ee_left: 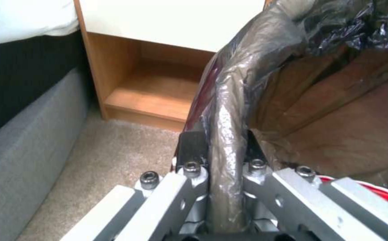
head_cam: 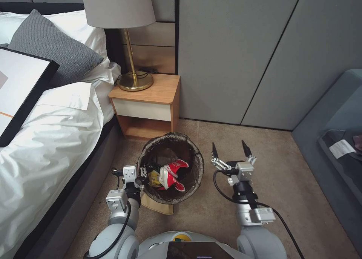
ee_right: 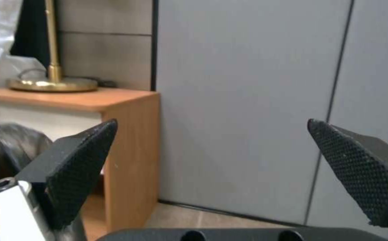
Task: Pick up the trash bin, then pick up the garbage from the floor and place it into the trash bin.
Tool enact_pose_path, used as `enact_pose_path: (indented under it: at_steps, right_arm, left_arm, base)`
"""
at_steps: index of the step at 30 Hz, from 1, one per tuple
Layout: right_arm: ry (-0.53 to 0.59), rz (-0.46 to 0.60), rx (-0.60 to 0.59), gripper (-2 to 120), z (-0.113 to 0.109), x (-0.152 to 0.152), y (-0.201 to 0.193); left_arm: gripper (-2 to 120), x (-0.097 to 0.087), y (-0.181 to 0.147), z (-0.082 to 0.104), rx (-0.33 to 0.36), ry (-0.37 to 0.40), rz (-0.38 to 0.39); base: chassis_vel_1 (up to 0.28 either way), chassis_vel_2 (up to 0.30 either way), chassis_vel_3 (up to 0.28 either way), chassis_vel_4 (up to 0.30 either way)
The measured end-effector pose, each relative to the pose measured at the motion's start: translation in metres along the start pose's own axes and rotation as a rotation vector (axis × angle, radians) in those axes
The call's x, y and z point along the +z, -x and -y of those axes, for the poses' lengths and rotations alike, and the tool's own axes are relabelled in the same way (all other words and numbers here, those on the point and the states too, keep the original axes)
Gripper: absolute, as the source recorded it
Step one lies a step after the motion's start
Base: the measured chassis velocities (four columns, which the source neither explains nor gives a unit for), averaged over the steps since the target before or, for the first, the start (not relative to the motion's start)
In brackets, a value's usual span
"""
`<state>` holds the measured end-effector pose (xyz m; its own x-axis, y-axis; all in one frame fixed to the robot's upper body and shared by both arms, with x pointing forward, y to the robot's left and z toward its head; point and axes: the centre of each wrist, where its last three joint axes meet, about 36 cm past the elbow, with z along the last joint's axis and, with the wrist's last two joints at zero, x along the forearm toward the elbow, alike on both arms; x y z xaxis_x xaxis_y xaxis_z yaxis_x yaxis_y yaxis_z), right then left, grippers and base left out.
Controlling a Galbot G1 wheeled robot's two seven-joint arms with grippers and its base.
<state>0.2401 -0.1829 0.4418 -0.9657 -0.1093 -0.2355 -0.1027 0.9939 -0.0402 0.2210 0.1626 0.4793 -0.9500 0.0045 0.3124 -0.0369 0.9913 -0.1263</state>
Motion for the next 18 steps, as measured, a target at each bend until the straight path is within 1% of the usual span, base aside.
enact_pose_path:
  at_steps: [2, 4, 6, 9, 18]
  right_arm:
    - [-0.018, -0.015, 0.044, 100, 0.002, 0.001, -0.013]
    - [-0.033, -0.014, 0.056, 100, 0.005, 0.003, -0.018]
    - [-0.062, -0.024, 0.072, 100, 0.013, 0.01, -0.03]
    - [-0.069, -0.022, 0.081, 100, 0.019, 0.013, -0.032]
    - [-0.053, -0.018, 0.079, 100, 0.02, 0.016, -0.029]
  left_arm:
    - [2, 0.0, 0.0, 0.0, 0.0, 0.0, 0.0]
    - [2, 0.0, 0.0, 0.0, 0.0, 0.0, 0.0]
    - [2, 0.0, 0.0, 0.0, 0.0, 0.0, 0.0]
    - [2, 0.0, 0.0, 0.0, 0.0, 0.0, 0.0]
    - [2, 0.0, 0.0, 0.0, 0.0, 0.0, 0.0]
  base:
    - [0.0, 0.0, 0.0, 0.0]
    - [0.0, 0.0, 0.0, 0.0]
    - [0.0, 0.0, 0.0, 0.0]
    - [0.0, 0.0, 0.0, 0.0]
    - [0.0, 0.0, 0.0, 0.0]
